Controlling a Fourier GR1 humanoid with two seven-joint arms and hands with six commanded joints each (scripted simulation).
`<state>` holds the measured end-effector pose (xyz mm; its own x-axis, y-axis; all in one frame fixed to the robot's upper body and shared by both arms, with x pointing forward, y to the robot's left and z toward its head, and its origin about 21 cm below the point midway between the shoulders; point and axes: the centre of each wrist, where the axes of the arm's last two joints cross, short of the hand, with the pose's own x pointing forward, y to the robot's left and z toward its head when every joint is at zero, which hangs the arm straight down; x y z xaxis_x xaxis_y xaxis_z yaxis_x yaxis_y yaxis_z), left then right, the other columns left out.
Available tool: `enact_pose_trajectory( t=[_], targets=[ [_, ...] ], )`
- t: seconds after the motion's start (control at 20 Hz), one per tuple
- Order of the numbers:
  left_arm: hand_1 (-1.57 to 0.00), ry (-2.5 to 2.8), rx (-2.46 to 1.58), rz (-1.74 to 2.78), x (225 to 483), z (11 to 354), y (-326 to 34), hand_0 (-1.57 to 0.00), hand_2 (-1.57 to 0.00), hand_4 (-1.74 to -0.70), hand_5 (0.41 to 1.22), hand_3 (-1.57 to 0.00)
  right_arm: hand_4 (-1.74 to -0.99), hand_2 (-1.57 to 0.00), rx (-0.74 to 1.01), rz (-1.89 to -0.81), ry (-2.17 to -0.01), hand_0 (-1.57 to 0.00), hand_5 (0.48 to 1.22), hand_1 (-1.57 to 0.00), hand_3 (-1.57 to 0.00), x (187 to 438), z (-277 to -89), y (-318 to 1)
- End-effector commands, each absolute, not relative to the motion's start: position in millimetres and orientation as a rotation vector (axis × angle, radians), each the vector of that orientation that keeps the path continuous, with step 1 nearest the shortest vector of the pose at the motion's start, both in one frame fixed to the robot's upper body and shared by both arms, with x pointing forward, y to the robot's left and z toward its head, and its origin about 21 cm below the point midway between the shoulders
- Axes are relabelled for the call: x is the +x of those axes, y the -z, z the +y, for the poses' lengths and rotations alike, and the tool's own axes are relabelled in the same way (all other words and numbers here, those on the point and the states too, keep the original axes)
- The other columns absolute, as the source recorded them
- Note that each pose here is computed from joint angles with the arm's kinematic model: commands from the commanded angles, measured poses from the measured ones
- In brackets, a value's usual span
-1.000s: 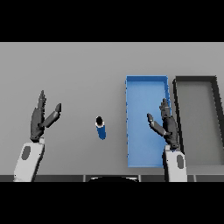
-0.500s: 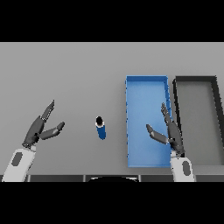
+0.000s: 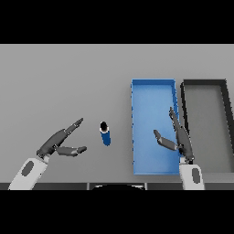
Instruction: Pick up the blue pipe and place it into the blue bin.
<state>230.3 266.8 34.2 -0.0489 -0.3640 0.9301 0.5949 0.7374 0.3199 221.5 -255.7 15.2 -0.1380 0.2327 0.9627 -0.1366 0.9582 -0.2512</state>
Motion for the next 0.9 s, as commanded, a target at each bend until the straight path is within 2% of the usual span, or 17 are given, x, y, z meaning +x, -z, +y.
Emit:
enact_pose_trajectory(
  t=[0.0,0.15,0.65,0.85],
  targets=[
    [0.0,0.799,-0.222,-1.411,229,261,-31,0.0,0.0,-1.09,0.472,0.0,-1.248,0.0,-0.067,-1.678,-0.323,0.0,0.612,0.0,0.0,222,-252.8,-15],
    [0.0,0.833,-0.264,-1.412,223,240,-21,0.0,0.0,-1.1,0.447,0.0,-1.262,0.0,-0.062,-1.675,-0.315,0.0,0.617,0.0,0.0,222,-250.6,-12],
    [0.0,0.827,-0.374,-1.372,247,182,4,0.0,0.0,-1.12,0.448,0.0,-1.274,0.0,-0.063,-1.678,-0.294,0.0,0.605,0.0,0.0,215,-254.2,-10],
    [0.0,0.87,-0.354,-1.41,257,161,14,0.0,0.0,-1.07,0.445,0.0,-1.267,0.0,-0.074,-1.675,-0.295,0.0,0.598,0.0,0.0,212,-256.5,-9]
  ],
)
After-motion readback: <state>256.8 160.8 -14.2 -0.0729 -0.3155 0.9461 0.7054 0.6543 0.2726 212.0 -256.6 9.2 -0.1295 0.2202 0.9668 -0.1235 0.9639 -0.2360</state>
